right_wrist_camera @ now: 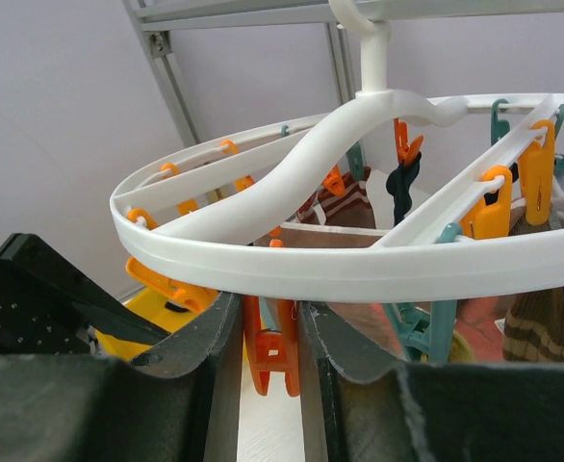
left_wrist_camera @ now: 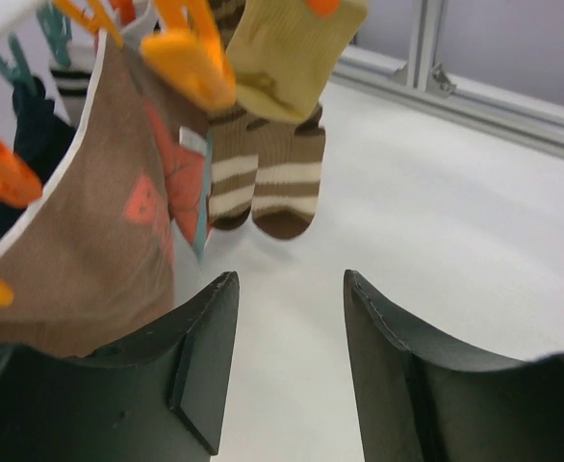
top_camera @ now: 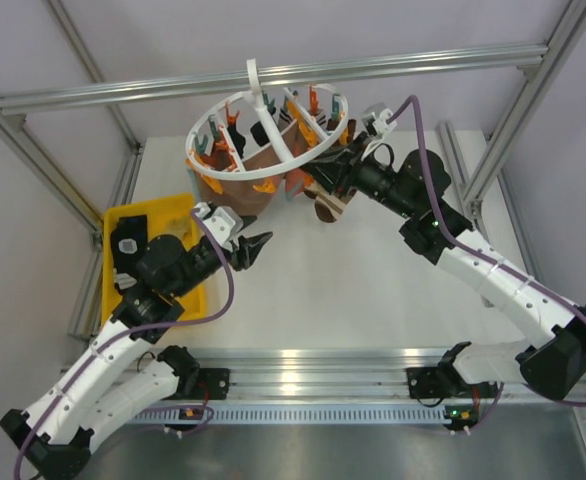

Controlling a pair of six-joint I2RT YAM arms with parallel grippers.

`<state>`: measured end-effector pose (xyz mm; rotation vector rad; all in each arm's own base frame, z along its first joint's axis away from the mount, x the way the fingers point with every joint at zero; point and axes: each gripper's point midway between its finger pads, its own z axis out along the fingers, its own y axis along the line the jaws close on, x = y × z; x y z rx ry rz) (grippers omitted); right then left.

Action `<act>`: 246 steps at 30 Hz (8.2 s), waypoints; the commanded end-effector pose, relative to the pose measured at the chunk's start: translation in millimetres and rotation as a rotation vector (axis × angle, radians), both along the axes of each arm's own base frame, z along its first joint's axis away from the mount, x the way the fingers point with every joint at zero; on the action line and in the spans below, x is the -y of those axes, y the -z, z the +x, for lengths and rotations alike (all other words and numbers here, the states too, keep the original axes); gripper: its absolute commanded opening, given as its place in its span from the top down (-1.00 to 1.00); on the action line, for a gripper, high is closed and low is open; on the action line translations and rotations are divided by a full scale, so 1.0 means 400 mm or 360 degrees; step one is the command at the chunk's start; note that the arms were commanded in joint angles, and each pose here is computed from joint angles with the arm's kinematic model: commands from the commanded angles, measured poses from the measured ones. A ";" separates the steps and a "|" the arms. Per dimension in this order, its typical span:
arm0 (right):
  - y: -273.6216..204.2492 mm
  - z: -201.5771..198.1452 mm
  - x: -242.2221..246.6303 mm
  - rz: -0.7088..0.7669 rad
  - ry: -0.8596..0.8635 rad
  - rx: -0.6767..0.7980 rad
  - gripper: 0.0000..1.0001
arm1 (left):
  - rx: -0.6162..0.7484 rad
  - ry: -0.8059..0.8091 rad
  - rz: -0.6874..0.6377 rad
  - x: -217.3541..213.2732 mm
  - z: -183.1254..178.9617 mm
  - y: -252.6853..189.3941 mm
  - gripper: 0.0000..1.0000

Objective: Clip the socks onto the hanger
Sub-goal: Open the clamp at the hanger, then pick up the sock from the bin, then clamp the sock onto the hanger.

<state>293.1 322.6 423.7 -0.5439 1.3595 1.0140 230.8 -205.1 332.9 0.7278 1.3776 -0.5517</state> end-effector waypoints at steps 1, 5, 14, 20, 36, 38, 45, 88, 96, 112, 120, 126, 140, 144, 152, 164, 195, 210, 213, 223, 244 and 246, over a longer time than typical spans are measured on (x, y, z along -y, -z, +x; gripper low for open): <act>-0.051 0.012 0.016 0.0075 0.0081 -0.0015 1.00 | -0.0090 -0.0194 0.0061 -0.077 -0.014 0.057 -0.05; -0.042 0.025 0.019 0.0059 0.0111 -0.0019 1.00 | -0.0186 -0.0325 0.0210 -0.145 -0.038 0.132 -0.05; -0.043 0.047 0.019 0.0051 0.0155 -0.0032 1.00 | -0.0616 -0.0659 0.0410 -0.286 0.012 0.280 0.02; -0.041 0.066 0.027 0.0051 0.0202 -0.0056 1.00 | -0.1001 -0.0963 0.0188 -0.454 0.142 0.331 0.07; -0.025 0.080 0.026 0.0065 0.0224 -0.0165 1.00 | -0.1221 -0.1178 0.0116 -0.676 0.311 0.513 -0.03; -0.021 0.081 0.026 0.0062 0.0229 -0.0169 1.00 | -0.1245 -0.1224 0.0077 -0.693 0.343 0.520 -0.03; -0.013 0.087 0.025 0.0057 0.0238 -0.0181 1.00 | -0.1303 -0.1354 -0.0003 -0.747 0.440 0.574 -0.14; -0.008 0.072 0.039 -0.0006 0.0238 -0.0129 1.00 | -0.1433 -0.1055 0.0620 -0.709 0.302 0.606 0.85; -0.002 0.078 0.032 -0.0004 0.0234 -0.0144 1.00 | -0.1604 -0.1364 0.0129 -0.709 0.387 0.635 -0.10; 0.011 0.083 0.030 -0.0021 0.0237 -0.0160 1.00 | -0.1743 -0.1748 0.0358 -0.779 0.408 0.770 0.01; 0.016 0.079 0.030 -0.0044 0.0232 -0.0163 1.00 | -0.1869 -0.1592 0.0520 -0.765 0.381 0.790 0.73; 0.016 0.077 0.035 -0.0062 0.0238 -0.0147 1.00 | -0.1588 -0.1410 0.0465 -0.719 0.367 0.659 1.00; 0.032 0.070 0.044 -0.0086 0.0244 -0.0120 1.00 | -0.0103 -0.0619 0.0590 -0.459 0.112 0.280 1.00; 0.034 0.069 0.042 -0.0077 0.0237 -0.0124 1.00 | 0.0299 -0.0359 0.0487 -0.355 0.024 0.174 1.00; 0.037 0.067 0.027 -0.0052 0.0192 -0.0152 1.00 | 0.0342 0.0107 0.0107 -0.210 -0.040 0.086 1.00; 0.031 0.064 0.015 -0.0024 0.0154 -0.0184 1.00 | 0.0434 0.0243 0.0211 0.021 0.016 0.032 1.00; 0.039 0.024 0.007 0.0001 0.0024 -0.0220 1.00 | 0.0451 0.0021 -0.0113 0.094 0.101 -0.070 1.00; 0.043 0.019 -0.002 -0.0006 -0.0014 -0.0234 1.00 | 0.0484 0.0067 -0.0149 0.108 0.097 -0.095 1.00; 0.043 0.018 -0.002 -0.0004 -0.0019 -0.0237 1.00 | 0.0486 0.0062 -0.0153 0.109 0.102 -0.101 1.00; 0.041 0.019 -0.002 -0.0011 -0.0020 -0.0227 1.00 | 0.0499 0.0085 -0.0218 0.116 0.096 -0.142 1.00; 0.009 0.016 0.016 0.0024 -0.0044 -0.0207 0.07 | 0.0337 0.0146 -0.0118 0.132 0.093 -0.102 0.49; 0.008 0.030 0.032 0.0026 -0.0018 -0.0212 0.07 | 0.0300 0.0173 -0.0100 0.128 0.076 -0.093 0.39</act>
